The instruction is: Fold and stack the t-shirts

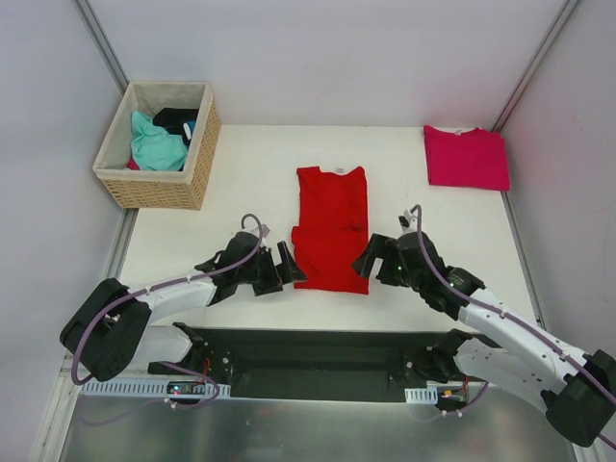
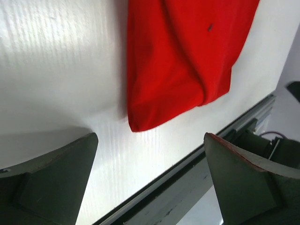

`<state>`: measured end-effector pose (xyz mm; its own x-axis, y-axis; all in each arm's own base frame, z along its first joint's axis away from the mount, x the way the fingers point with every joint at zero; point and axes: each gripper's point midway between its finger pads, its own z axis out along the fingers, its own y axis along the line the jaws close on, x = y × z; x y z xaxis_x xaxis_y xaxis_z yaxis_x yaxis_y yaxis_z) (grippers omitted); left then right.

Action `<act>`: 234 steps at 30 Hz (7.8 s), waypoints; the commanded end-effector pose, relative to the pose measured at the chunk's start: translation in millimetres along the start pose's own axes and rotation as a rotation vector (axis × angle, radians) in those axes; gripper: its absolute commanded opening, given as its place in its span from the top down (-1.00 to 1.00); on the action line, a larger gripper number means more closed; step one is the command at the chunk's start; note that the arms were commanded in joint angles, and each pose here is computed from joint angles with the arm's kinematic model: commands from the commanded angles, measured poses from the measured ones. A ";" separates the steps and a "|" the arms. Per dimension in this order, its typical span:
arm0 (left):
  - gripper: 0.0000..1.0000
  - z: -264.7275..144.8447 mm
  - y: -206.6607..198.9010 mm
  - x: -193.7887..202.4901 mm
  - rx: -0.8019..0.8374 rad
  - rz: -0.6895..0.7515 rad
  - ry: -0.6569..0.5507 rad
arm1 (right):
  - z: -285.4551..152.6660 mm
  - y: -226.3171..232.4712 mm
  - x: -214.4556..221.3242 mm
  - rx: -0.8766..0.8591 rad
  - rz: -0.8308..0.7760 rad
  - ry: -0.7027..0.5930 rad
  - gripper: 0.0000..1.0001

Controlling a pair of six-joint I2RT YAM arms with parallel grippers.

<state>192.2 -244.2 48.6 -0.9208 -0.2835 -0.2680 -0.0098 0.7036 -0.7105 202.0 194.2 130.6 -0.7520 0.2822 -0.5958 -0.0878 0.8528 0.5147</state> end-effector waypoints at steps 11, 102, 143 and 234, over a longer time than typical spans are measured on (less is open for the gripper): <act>-0.72 18.2 29.1 21.8 0.004 -0.079 0.017 | 11.0 -65.3 51.3 0.189 -0.003 0.106 -0.93; 0.99 34.5 44.8 30.4 -0.020 -0.130 0.054 | 53.9 -94.7 115.5 0.144 0.331 0.334 0.98; 1.00 -3.7 -91.8 -145.6 0.074 0.105 -0.206 | 64.4 -3.1 -128.8 0.062 0.152 -0.027 0.99; -0.98 60.5 -155.9 -316.7 0.334 0.107 -0.343 | 204.3 22.1 -301.2 -0.219 0.108 -0.242 -0.93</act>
<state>500.0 -304.6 219.9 -0.7250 -0.4194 -0.5464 0.2649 0.5625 -0.7832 548.2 215.3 211.3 -0.5768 0.4825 -0.6591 -0.1757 0.7147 0.6770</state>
